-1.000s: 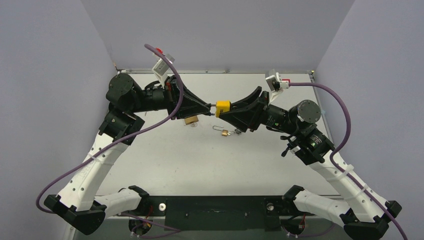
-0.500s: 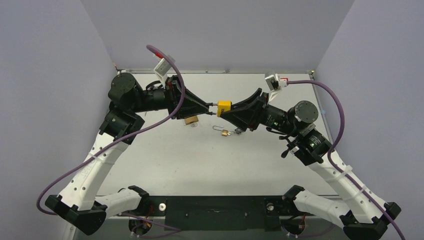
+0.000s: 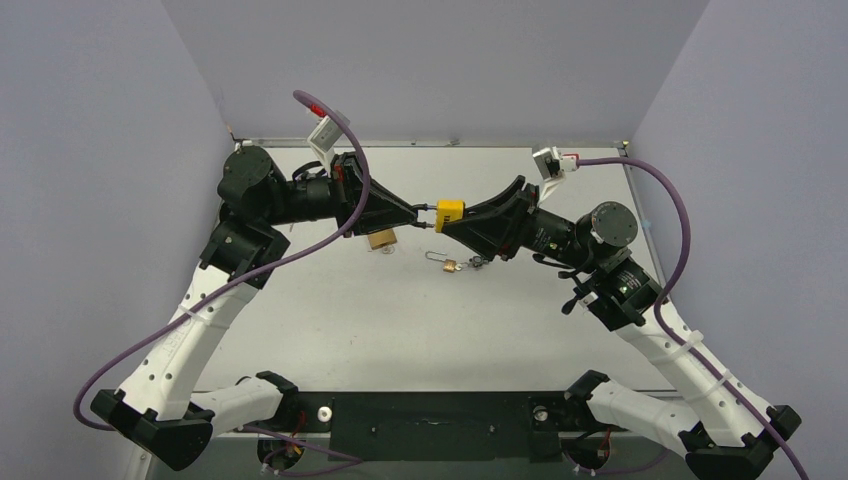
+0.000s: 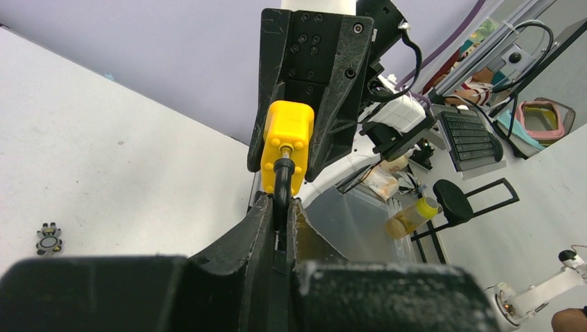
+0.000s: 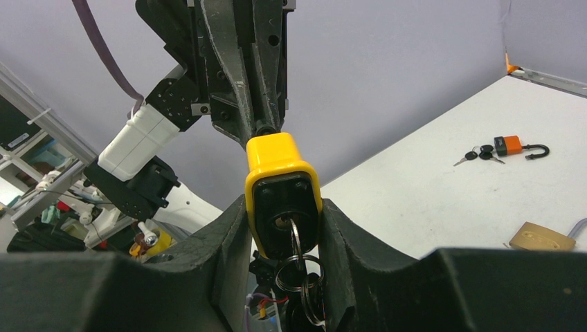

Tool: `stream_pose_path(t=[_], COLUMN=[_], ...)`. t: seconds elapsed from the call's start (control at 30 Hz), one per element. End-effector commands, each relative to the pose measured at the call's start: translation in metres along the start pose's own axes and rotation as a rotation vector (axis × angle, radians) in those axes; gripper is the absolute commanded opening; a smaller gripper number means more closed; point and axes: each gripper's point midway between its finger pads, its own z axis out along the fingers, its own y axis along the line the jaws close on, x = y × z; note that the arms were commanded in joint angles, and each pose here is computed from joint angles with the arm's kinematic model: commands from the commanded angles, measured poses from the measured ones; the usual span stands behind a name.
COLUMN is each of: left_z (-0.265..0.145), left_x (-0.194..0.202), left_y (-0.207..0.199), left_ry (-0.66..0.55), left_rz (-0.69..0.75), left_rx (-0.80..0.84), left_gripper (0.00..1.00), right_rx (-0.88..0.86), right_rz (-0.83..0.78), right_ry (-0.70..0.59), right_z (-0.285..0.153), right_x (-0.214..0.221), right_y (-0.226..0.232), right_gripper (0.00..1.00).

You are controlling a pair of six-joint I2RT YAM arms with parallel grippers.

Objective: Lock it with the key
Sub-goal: Lock the lock.

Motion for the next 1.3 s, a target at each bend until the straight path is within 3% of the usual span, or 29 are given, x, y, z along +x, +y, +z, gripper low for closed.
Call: stream_pose_path(t=[0.0, 0.93, 1.27], left_z=[-0.002, 0.027, 0.028], left_x=[-0.007, 0.027, 0.046], left_y=[-0.007, -0.017, 0.002], left_ry=[-0.026, 0.046, 0.107], left_rz=[0.045, 0.015, 0.039], left_rx=[0.015, 0.081, -0.008], left_gripper=[0.0, 0.0, 0.0], right_rx=[-0.08, -0.113, -0.181], right_rz=[-0.037, 0.065, 0.086], right_ry=[-0.099, 0.005, 0.006], right_z=[0.0, 0.036, 0.038], right_x=[-0.025, 0.008, 0.004], right_y=[0.02, 0.01, 0.024], right_gripper=[0.0, 0.0, 0.0])
